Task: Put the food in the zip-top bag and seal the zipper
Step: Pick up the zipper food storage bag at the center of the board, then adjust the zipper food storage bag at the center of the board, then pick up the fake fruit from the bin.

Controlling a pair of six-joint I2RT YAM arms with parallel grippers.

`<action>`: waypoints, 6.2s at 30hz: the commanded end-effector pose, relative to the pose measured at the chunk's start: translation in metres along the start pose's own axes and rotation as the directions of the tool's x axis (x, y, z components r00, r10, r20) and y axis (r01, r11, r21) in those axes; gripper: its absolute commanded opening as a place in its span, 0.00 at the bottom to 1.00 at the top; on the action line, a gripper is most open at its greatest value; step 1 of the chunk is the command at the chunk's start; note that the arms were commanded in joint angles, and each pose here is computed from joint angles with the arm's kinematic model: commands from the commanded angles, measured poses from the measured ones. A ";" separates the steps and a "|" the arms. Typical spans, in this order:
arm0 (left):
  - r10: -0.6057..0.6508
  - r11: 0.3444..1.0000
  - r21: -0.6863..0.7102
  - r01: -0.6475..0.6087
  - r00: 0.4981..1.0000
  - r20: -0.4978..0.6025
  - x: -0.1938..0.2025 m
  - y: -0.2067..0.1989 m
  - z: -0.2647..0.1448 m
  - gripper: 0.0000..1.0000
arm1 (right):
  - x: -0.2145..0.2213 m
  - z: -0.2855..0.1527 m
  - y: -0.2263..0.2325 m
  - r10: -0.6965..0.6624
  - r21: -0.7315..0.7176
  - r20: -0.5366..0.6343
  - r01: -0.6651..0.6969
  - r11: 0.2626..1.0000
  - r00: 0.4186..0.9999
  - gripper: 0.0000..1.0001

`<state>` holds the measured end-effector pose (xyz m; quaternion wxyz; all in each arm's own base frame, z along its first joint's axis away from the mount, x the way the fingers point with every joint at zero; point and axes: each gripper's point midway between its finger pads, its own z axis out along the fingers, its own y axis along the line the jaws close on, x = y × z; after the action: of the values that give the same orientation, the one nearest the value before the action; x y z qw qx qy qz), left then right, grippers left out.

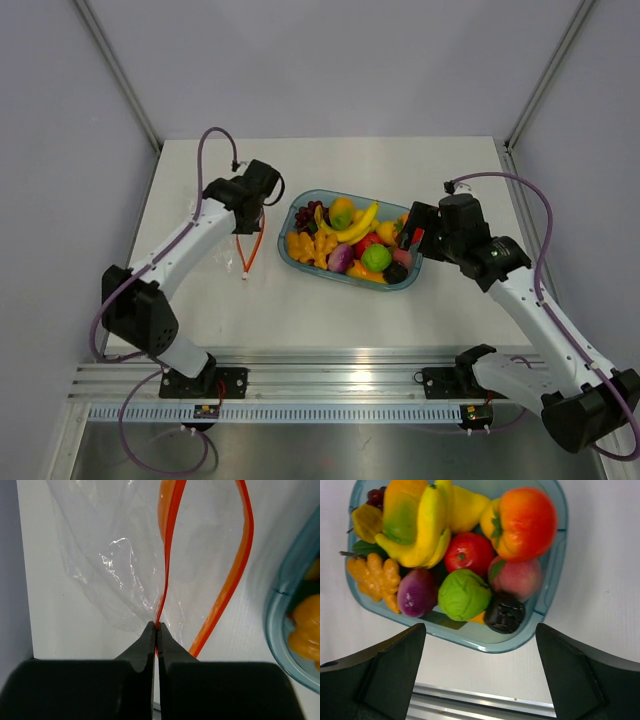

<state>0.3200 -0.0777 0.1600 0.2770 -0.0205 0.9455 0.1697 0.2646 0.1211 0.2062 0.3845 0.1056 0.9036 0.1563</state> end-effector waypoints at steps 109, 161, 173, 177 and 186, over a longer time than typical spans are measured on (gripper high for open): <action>-0.151 0.876 0.465 0.128 0.989 0.012 -0.010 -0.041 -0.091 0.00 | -0.004 0.024 0.132 -0.300 -0.169 0.079 0.310 0.936 0.951 0.87; -0.078 0.835 0.547 0.060 0.997 0.009 0.005 -0.066 -0.099 0.00 | 0.057 0.101 0.061 -0.546 -0.080 -0.116 0.541 0.837 0.829 0.67; -0.068 0.818 0.573 0.051 0.998 0.010 0.007 -0.068 -0.104 0.00 | 0.023 0.038 0.087 -0.487 -0.189 0.028 0.483 0.855 0.873 0.60; -0.051 0.820 0.571 0.033 0.999 0.015 0.008 -0.066 -0.104 0.00 | 0.015 0.013 0.127 -0.456 -0.338 0.088 0.457 0.823 0.885 0.57; -0.048 0.815 0.579 0.032 0.999 0.013 0.009 -0.067 -0.106 0.00 | 0.011 -0.013 0.229 -0.417 -0.561 0.171 0.436 0.704 0.893 0.58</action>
<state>0.2683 -0.1696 0.2066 0.2703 0.0346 0.9561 -0.1080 0.2640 0.2994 0.2619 0.4290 -0.2184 0.8345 0.2679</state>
